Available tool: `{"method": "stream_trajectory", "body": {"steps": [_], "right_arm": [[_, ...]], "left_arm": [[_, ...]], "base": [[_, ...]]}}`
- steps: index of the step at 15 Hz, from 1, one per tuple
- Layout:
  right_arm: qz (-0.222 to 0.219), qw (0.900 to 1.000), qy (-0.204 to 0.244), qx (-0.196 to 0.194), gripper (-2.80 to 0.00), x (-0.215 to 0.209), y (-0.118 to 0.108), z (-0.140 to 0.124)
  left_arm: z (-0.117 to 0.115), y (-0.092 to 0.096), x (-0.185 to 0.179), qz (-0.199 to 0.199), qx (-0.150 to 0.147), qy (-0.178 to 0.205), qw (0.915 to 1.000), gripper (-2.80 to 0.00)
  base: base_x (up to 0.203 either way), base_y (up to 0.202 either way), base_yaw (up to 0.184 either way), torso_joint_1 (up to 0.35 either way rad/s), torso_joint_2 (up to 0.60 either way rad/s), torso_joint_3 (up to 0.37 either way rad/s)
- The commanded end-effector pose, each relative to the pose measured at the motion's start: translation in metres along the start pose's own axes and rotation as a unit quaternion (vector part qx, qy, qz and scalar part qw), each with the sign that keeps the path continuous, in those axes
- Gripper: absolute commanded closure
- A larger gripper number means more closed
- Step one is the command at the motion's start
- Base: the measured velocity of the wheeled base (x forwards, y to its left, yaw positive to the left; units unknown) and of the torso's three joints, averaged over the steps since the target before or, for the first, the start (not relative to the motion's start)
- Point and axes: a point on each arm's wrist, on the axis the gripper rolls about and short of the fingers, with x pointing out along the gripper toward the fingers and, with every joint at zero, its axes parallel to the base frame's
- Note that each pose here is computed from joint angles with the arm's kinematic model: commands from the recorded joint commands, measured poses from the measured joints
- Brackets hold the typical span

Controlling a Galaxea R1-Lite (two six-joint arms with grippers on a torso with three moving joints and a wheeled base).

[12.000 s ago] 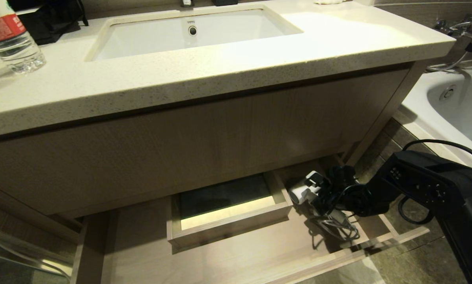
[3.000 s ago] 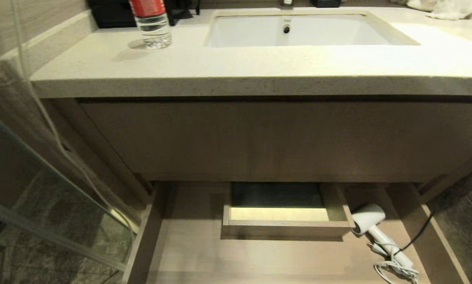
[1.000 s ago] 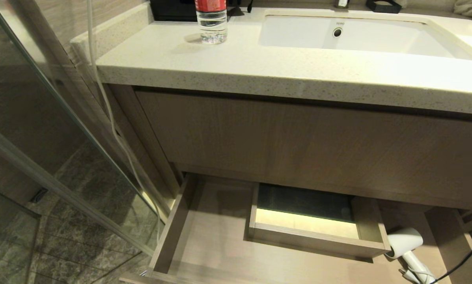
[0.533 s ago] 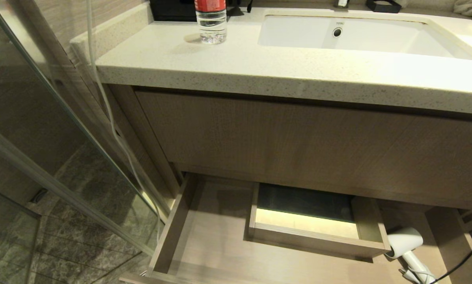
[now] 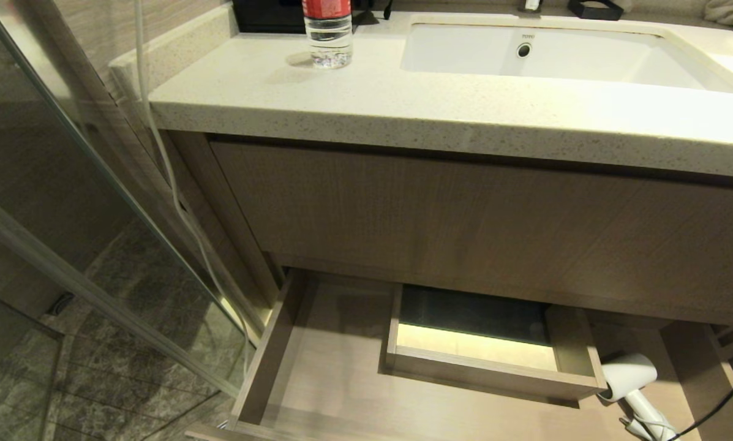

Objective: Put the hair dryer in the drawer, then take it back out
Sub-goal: Take the hairdryer out

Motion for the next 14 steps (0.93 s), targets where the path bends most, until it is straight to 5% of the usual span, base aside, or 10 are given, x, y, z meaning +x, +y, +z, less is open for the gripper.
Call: {"method": "stream_trajectory", "body": {"steps": [1, 7, 12, 14], "right_arm": [[0.002, 1.000, 0.008, 0.001, 0.00, -0.001, 0.000, 0.002], [0.032, 0.999, 0.000, 0.001, 0.00, -0.030, -0.001, 0.059], [0.039, 0.993, 0.115, -0.013, 0.00, -0.005, -0.003, 0.136], [0.039, 0.979, 0.195, -0.039, 0.00, 0.011, -0.004, 0.165]], "left_arm": [[0.000, 0.000, 0.000, 0.000, 0.000, 0.000, 1.0000, 0.00], [0.000, 0.000, 0.000, 0.000, 0.000, 0.000, 1.0000, 0.00], [0.000, 0.000, 0.000, 0.000, 0.000, 0.000, 1.0000, 0.00], [0.000, 0.000, 0.000, 0.000, 0.000, 0.000, 1.0000, 0.00]], "base": [[0.000, 0.000, 0.000, 0.000, 0.00, 0.000], [0.000, 0.000, 0.000, 0.000, 0.00, 0.000], [0.000, 0.000, 0.000, 0.000, 0.00, 0.000], [0.000, 0.000, 0.000, 0.000, 0.00, 0.000]]}}
